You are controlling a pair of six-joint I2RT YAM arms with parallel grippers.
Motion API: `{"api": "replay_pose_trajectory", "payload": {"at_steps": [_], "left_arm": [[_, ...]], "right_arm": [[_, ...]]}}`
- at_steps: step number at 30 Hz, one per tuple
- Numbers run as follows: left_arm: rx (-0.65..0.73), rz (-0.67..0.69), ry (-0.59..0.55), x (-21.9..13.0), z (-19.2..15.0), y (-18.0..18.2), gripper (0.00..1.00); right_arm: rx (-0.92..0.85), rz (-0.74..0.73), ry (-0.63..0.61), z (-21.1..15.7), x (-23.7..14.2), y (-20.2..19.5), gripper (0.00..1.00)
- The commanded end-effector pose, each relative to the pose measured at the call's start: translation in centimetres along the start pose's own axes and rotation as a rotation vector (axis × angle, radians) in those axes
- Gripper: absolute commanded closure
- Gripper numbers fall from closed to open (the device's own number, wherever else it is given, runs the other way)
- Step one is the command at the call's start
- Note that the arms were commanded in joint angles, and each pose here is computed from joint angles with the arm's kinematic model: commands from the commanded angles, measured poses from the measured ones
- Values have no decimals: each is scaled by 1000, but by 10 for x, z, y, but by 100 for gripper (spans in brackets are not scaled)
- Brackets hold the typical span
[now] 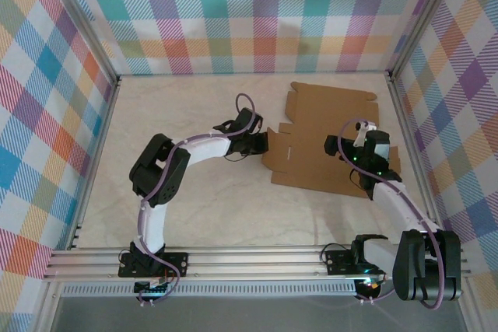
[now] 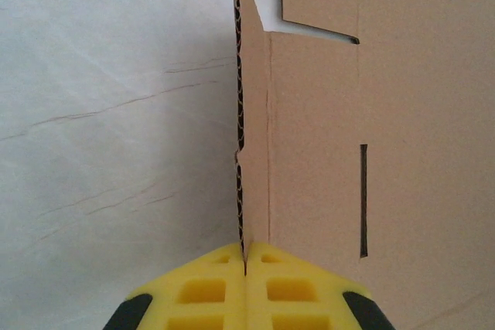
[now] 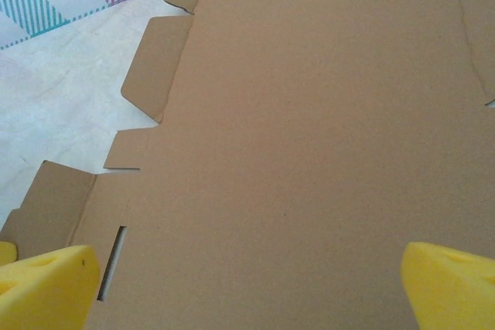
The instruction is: Fold the paper box
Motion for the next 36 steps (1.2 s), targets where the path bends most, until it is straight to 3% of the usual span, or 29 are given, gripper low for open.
{"api": "replay_pose_trajectory", "payload": {"at_steps": [1, 6, 9, 14, 18, 23, 25, 33, 35, 36], "left_arm": [[21, 106, 49, -18, -5, 36, 100], [129, 211, 101, -43, -4, 66, 100], [86, 273, 82, -61, 1, 88, 100], [-197, 240, -30, -87, -3, 124, 100], [-404, 240, -158, -101, -14, 136, 100], [-725, 138, -345, -109, -42, 138, 100], [-788, 131, -411, -113, -53, 131, 100], [-958, 132, -479, -106, -88, 86, 100], [-923, 165, -484, -112, -90, 81, 85], [-897, 195, -497, -118, -89, 82, 72]], "right_arm": [[31, 27, 8, 13, -2, 7, 0], [63, 31, 26, 18, 1, 9, 0], [83, 17, 43, 20, 3, 9, 0], [132, -22, 68, 22, 6, 5, 0], [198, -24, 79, 22, 8, 5, 0], [352, 45, 122, 16, 15, 11, 0], [408, 104, 138, 11, 22, 15, 0], [584, 241, 228, -7, 45, 25, 2], [587, 231, 230, -8, 45, 24, 2], [584, 219, 227, -9, 44, 23, 2]]}}
Point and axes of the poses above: each hand's point on the last joint's axis, 136 mm out from that joint toward the fingers, its own x axis out along the fingers, its own y axis along the line the jaws close on, z = x × y, the point moved 7 cm from there along -x, back along the fingers
